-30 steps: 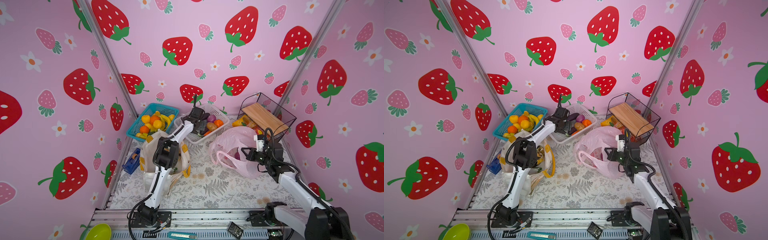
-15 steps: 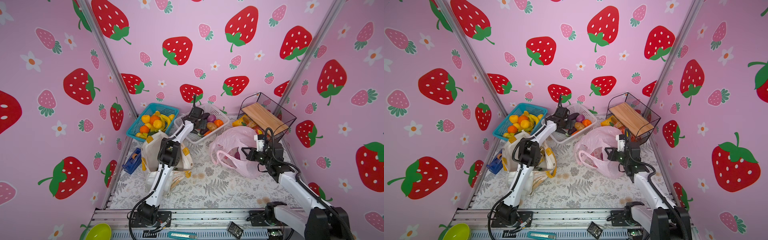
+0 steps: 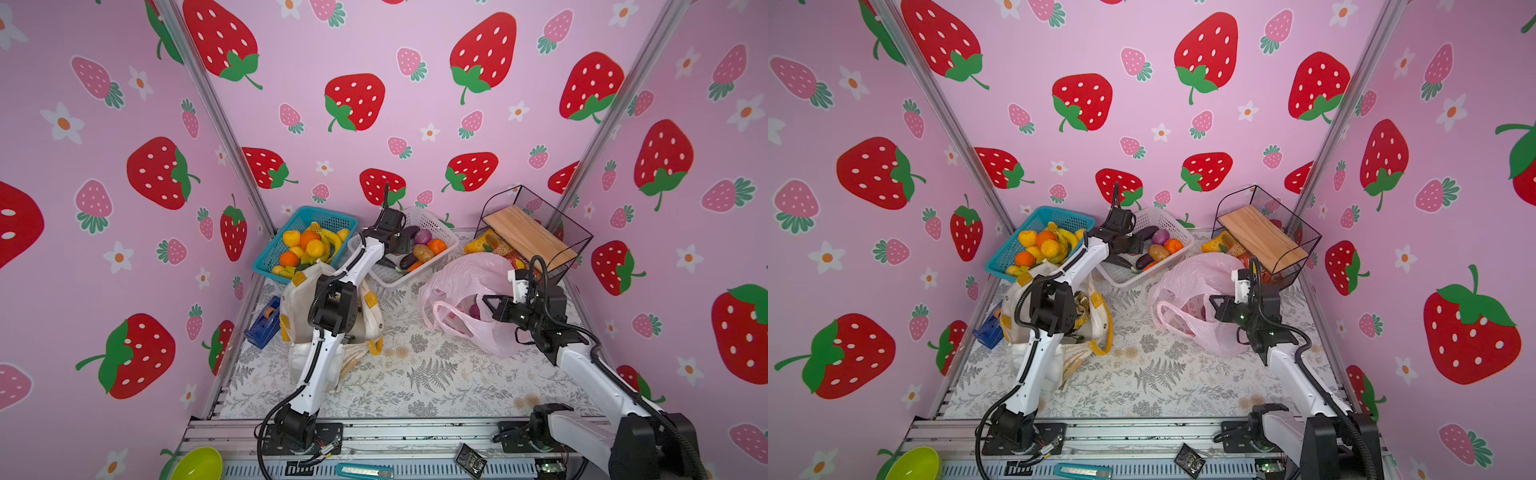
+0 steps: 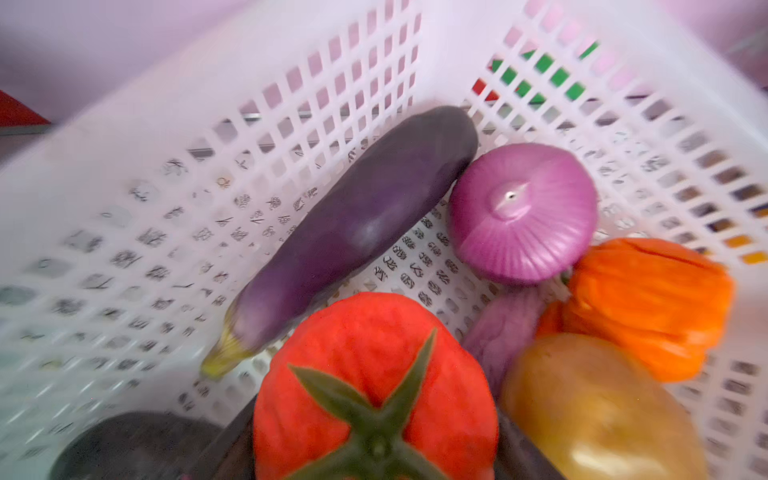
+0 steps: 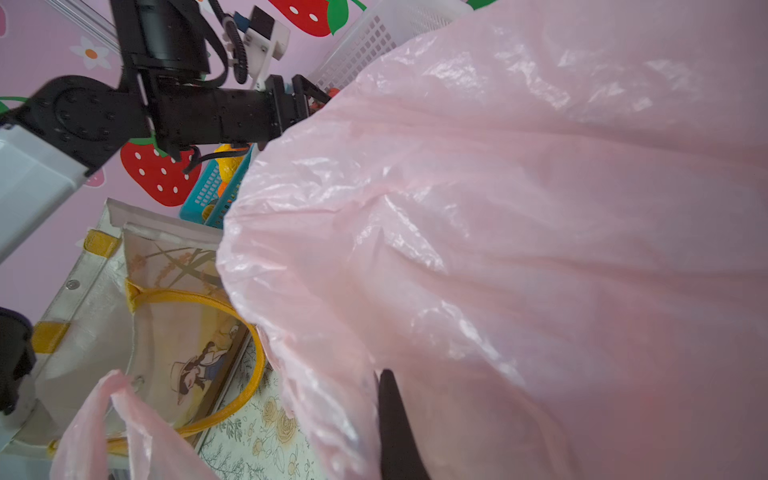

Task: Place the mixed food into the grocery bags and tie them
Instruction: 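Close the left gripper on the red tomato and lift it, then carry the tomato with the left gripper into the open pink bag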

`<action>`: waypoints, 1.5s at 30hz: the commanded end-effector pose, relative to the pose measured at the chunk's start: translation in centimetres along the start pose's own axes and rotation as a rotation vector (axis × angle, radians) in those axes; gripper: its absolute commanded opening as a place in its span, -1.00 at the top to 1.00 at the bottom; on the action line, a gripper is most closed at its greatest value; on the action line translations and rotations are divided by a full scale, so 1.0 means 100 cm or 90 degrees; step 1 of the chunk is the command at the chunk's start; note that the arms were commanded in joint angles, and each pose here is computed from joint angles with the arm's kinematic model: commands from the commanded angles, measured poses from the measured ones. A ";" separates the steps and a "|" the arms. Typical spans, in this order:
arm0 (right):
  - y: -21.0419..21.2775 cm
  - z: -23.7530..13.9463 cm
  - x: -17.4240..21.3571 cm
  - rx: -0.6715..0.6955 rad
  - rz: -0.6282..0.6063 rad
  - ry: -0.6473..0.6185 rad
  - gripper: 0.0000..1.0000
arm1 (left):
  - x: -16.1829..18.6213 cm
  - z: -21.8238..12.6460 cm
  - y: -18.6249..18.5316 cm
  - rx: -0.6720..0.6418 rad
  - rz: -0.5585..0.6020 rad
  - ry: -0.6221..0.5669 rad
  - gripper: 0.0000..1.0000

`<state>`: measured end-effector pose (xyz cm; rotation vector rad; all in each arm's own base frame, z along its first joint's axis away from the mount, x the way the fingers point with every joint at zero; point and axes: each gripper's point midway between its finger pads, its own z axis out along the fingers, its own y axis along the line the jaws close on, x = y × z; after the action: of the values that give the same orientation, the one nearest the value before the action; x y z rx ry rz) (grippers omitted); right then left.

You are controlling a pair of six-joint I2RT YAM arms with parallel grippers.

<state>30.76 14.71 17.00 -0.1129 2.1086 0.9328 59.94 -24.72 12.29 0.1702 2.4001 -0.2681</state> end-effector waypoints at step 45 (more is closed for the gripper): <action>0.023 -0.009 -0.007 -0.060 -0.042 0.006 1.00 | 0.158 -0.202 -0.243 0.395 0.186 -0.070 0.04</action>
<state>29.99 15.54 17.90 -0.1870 2.0898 0.9988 28.81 -42.26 18.62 0.8126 2.1181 -0.8910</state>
